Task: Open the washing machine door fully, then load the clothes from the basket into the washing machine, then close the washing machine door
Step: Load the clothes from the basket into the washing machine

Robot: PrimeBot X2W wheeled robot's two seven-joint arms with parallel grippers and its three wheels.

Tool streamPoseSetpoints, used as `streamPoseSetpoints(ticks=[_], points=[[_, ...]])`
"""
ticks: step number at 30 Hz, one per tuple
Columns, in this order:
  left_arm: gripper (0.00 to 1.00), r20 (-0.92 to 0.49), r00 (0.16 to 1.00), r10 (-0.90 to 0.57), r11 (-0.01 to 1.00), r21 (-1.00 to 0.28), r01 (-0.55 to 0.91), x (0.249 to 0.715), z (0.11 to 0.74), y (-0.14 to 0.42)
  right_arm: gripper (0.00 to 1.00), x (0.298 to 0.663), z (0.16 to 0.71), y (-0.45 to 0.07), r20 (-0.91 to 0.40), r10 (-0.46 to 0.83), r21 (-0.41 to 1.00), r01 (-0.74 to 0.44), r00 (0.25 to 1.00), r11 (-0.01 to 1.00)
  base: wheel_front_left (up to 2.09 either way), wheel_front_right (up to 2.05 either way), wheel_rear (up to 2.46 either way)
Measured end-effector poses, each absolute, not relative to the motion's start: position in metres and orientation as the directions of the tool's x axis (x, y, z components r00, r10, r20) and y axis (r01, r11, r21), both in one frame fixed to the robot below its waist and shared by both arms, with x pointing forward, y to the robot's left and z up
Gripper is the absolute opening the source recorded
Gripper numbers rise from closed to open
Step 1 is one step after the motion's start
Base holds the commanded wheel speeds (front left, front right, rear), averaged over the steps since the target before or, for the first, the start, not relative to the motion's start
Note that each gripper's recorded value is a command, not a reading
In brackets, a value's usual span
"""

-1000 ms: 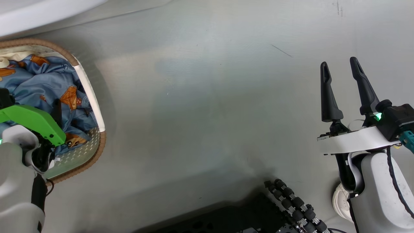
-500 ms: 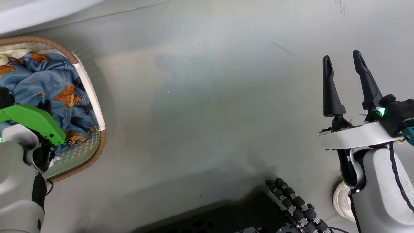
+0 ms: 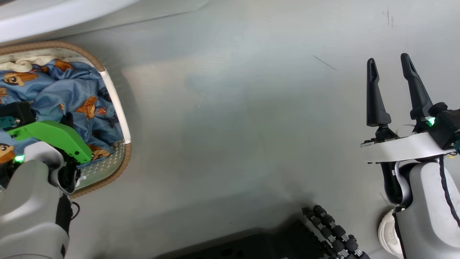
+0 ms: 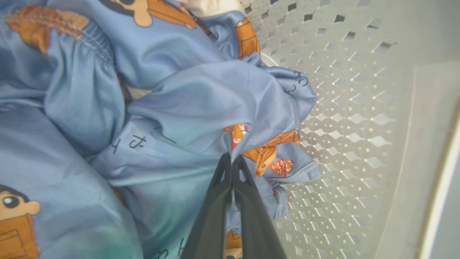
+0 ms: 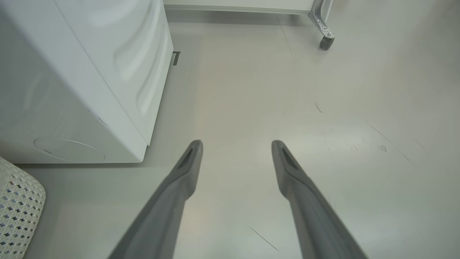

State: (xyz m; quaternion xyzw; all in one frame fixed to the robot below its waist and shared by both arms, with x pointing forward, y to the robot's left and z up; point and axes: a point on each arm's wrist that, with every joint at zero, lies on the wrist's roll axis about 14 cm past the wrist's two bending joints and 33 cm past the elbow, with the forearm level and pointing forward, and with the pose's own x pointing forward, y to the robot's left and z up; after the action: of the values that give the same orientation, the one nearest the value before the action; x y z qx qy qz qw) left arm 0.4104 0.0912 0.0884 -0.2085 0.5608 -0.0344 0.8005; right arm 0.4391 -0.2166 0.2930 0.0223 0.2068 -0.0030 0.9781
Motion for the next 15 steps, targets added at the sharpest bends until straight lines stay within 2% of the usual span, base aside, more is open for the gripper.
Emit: streamPoseSetpoints(ticks=[15], points=[[0.0,-0.821,0.515,-0.247,0.883,-0.409,-0.23,0.399,0.144,0.091,1.0,0.454,0.325,-0.217,-0.324,0.038,0.019,-0.033,0.945,0.999,0.0,0.0,0.0]])
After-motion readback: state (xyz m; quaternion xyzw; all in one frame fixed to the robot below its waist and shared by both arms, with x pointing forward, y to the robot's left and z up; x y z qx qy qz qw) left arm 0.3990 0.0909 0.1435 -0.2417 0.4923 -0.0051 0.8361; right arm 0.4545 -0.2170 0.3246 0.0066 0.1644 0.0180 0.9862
